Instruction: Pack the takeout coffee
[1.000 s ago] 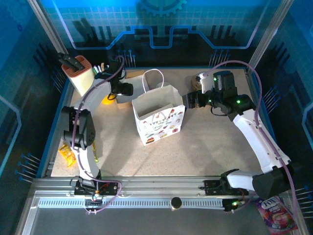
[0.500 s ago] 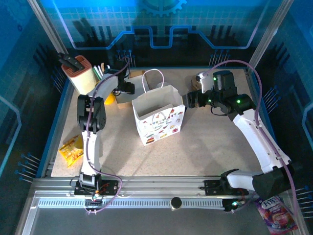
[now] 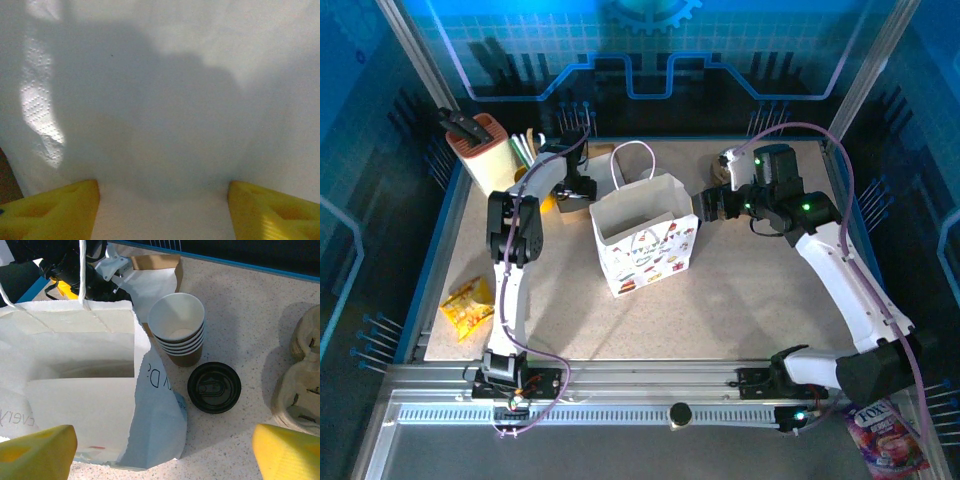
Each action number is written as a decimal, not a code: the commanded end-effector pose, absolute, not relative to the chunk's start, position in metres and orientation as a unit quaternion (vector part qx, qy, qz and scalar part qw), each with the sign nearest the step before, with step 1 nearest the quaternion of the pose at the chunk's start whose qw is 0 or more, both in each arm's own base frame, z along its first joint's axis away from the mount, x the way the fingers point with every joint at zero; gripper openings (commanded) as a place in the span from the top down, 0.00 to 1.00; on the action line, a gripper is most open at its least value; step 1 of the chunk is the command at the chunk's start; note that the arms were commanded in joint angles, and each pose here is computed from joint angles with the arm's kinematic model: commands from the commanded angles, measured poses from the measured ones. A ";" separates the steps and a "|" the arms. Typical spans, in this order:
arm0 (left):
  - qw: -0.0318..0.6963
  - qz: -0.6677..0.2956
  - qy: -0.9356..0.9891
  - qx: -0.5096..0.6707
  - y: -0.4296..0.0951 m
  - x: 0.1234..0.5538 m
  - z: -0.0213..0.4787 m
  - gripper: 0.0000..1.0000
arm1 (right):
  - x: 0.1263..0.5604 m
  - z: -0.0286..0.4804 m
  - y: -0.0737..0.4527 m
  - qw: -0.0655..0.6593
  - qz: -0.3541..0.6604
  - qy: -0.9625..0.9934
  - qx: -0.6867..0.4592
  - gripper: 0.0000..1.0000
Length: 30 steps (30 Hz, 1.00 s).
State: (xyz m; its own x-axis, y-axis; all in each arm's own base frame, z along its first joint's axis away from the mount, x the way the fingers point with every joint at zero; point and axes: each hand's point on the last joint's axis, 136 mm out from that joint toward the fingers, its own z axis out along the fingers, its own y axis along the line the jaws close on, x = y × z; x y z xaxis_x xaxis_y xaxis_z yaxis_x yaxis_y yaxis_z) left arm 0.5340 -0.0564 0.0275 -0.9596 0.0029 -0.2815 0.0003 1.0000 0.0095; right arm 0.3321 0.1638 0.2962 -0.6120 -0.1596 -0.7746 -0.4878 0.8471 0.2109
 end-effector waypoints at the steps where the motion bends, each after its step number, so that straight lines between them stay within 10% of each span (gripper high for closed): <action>1: 0.100 -0.005 0.995 0.007 -0.058 0.520 0.012 0.37 | 0.329 0.295 0.166 0.396 0.202 0.876 -0.186 0.08; 30: 0.119 -0.001 0.993 0.020 -0.057 0.534 0.045 0.74 | 0.330 0.289 0.164 0.390 0.196 0.880 -0.186 0.08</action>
State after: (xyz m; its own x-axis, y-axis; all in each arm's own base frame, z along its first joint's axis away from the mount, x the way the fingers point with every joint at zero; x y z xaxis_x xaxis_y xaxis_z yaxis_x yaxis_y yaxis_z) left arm 0.5354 -0.0597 0.0440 -0.9666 0.0320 -0.2544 0.0324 0.9995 0.0025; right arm 0.3337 0.1611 0.2953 -0.6118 -0.1597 -0.7747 -0.4762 0.8564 0.1996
